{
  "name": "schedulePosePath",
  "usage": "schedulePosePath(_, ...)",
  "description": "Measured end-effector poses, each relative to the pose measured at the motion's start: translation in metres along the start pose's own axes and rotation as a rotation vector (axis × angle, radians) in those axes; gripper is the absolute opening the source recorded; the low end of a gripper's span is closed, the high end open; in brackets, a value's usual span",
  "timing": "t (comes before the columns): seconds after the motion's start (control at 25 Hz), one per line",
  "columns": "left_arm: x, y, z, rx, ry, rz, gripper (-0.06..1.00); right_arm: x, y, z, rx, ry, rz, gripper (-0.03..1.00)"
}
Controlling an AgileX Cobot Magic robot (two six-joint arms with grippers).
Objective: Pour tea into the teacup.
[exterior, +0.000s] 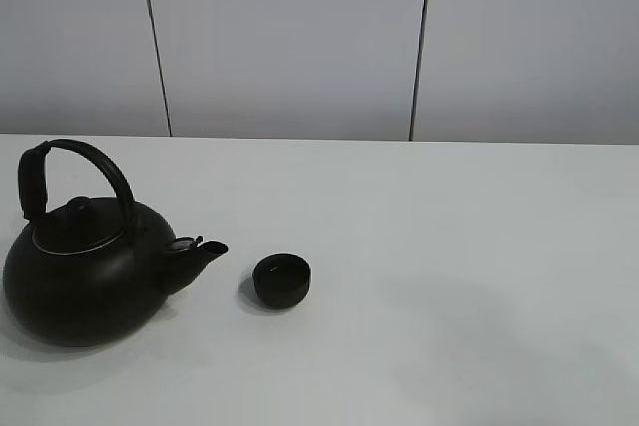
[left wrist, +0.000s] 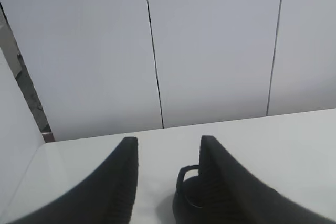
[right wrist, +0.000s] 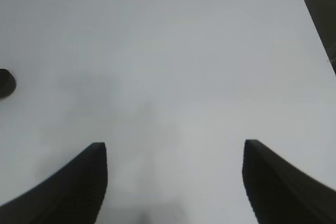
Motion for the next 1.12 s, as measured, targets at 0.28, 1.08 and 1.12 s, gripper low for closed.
schedulePosePath(0.28,-0.019,-0.093,-0.025,0.011,0.037,-0.054,0.28,0.0,0.0,0.0,0.0,0.0,0.0,0.5)
schedulePosePath(1.08,-0.006,-0.213,0.071,0.409,0.055,-0.163,0.28,0.0,0.0,0.0,0.0,0.001,0.001,0.5)
schedulePosePath(1.12,-0.006,-0.214,0.072,0.405,0.047,-0.152,0.28,0.0,0.0,0.0,0.0,0.001,0.001,0.5)
Point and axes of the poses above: a point on each arm's last joint axis where the gripper is mounted, z pointing out along that axis toward the gripper, x along the wrist's bending axis when the last joint is at zero, y = z × x, the point moved 2 cm from there along z, pointing out along that axis toward the gripper
